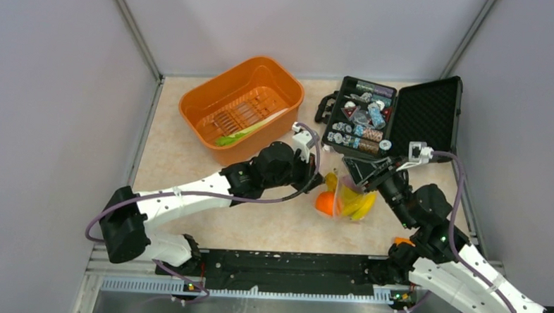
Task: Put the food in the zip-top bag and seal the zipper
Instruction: Adjust the zipper food storage bag at the center of the board.
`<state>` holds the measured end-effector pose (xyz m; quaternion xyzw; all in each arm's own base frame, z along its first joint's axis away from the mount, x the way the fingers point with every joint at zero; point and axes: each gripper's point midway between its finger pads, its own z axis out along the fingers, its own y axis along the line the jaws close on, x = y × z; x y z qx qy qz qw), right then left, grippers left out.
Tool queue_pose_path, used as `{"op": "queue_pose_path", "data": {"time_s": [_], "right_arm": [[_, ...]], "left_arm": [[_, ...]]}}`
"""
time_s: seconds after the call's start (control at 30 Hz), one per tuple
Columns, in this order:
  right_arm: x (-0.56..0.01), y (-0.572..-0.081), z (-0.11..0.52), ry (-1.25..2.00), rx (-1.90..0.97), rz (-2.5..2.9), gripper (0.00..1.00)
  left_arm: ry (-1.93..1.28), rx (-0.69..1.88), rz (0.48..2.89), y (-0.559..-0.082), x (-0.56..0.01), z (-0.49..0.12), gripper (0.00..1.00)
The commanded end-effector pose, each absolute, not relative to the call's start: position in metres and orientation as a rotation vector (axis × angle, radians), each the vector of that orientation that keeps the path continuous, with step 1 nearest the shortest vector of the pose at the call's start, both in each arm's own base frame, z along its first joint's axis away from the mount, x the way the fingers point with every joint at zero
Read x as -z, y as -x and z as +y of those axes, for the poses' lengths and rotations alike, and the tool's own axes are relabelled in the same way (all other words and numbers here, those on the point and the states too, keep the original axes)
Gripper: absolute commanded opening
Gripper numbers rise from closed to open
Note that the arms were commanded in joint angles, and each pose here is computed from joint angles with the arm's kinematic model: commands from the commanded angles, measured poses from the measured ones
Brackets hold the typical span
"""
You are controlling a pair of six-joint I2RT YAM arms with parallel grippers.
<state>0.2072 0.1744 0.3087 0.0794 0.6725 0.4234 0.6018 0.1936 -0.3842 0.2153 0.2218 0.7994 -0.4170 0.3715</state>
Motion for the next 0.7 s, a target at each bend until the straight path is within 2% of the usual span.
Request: {"op": "queue_pose_path", "data": {"time_s": [0.0, 0.07, 0.37, 0.53, 0.67], "right_arm": [[-0.334, -0.186, 0.176, 0.091, -0.936, 1.483, 0.52], [-0.341, -0.183, 0.167, 0.15, -0.864, 1.462, 0.56], [-0.347, -0.183, 0.147, 0.348, -0.607, 1.48, 0.57], [-0.339, -0.186, 0.152, 0.451, -0.546, 1.472, 0.57], [-0.35, -0.188, 0.156, 0.441, -0.565, 1.439, 0.58]], "left_arm": [[-0.658, 0.996, 1.865, -0.202, -0.262, -0.377, 0.0], [-0.743, 0.95, 1.801, -0.202, -0.273, -0.371, 0.0], [-1.008, 0.801, 1.474, -0.195, -0.318, -0.347, 0.0], [-1.271, 0.786, 1.413, -0.185, -0.305, -0.344, 0.0], [-1.297, 0.812, 1.431, -0.199, -0.296, -0.328, 0.0]]}}
